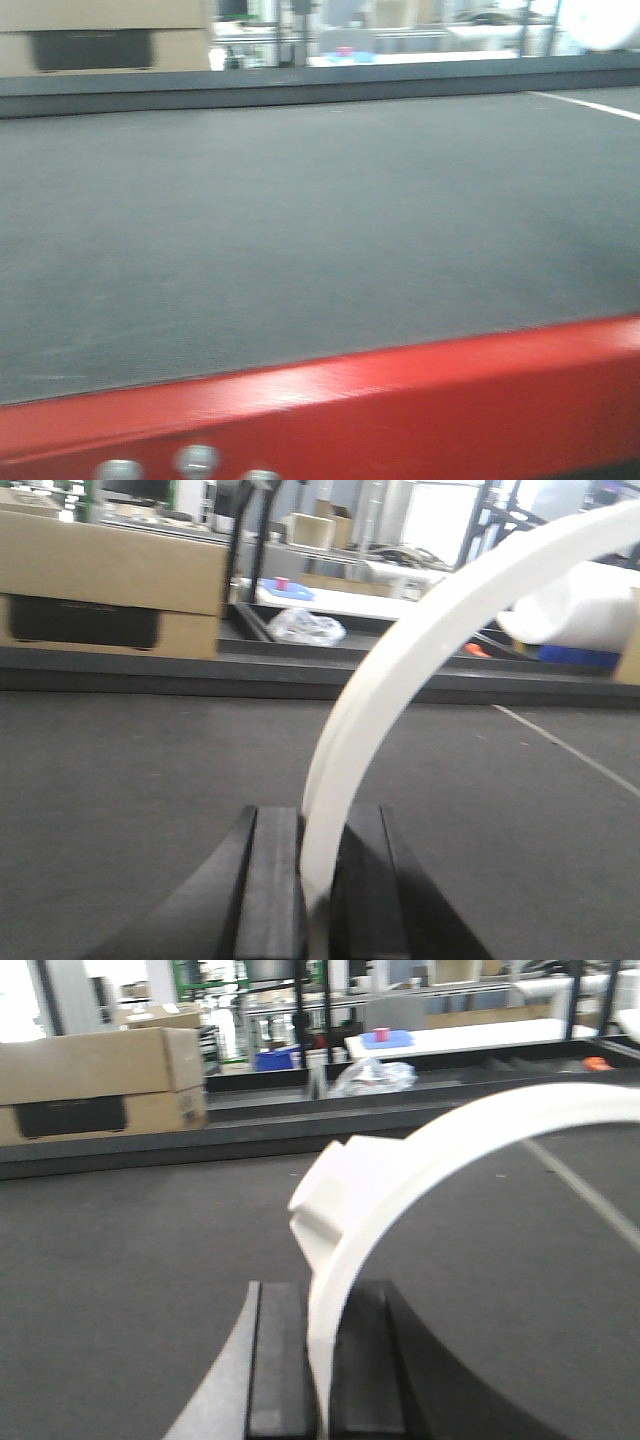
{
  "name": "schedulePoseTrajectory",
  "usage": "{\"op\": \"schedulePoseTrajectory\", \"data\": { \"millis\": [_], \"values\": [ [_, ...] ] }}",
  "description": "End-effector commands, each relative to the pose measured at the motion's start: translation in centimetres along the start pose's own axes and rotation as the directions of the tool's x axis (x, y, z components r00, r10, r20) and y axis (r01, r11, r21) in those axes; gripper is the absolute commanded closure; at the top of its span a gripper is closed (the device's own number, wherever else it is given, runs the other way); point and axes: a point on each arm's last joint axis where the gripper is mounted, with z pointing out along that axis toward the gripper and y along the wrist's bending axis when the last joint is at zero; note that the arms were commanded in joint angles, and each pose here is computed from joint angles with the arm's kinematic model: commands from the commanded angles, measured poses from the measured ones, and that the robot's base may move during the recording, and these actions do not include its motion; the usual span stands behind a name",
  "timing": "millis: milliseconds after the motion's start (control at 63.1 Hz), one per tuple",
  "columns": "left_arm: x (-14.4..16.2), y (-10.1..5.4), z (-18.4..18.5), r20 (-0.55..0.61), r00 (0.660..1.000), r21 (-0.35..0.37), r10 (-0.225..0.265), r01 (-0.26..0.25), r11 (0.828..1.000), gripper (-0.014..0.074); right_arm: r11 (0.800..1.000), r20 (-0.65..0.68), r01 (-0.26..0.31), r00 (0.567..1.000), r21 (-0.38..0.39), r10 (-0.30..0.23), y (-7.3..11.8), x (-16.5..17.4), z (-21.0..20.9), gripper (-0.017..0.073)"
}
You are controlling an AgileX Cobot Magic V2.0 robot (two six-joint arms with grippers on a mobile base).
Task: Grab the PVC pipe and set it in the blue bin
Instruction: 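Drive the base to the shelf of blue bins holding both arcs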
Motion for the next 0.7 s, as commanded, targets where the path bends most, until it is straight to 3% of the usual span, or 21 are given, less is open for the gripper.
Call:
{"op": "schedulePoseTrajectory", "data": {
  "millis": [0, 681],
  "values": [
    [-0.28, -0.06, -0.14, 0.026, 1.000, 0.005, -0.007, 0.007, 1.000, 0.0704, 1.000, 0.033, 0.011, 0.999, -0.001, -0.011, 0.01, -0.24, -0.14, 0.0727],
    [-0.28, -0.06, -0.14, 0.026, 1.000, 0.005, -0.007, 0.007, 1.000, 0.0704, 1.000, 0.033, 0.011, 0.999, -0.001, -0.011, 0.01, -0.24, -0.14, 0.0727]
  ]
}}
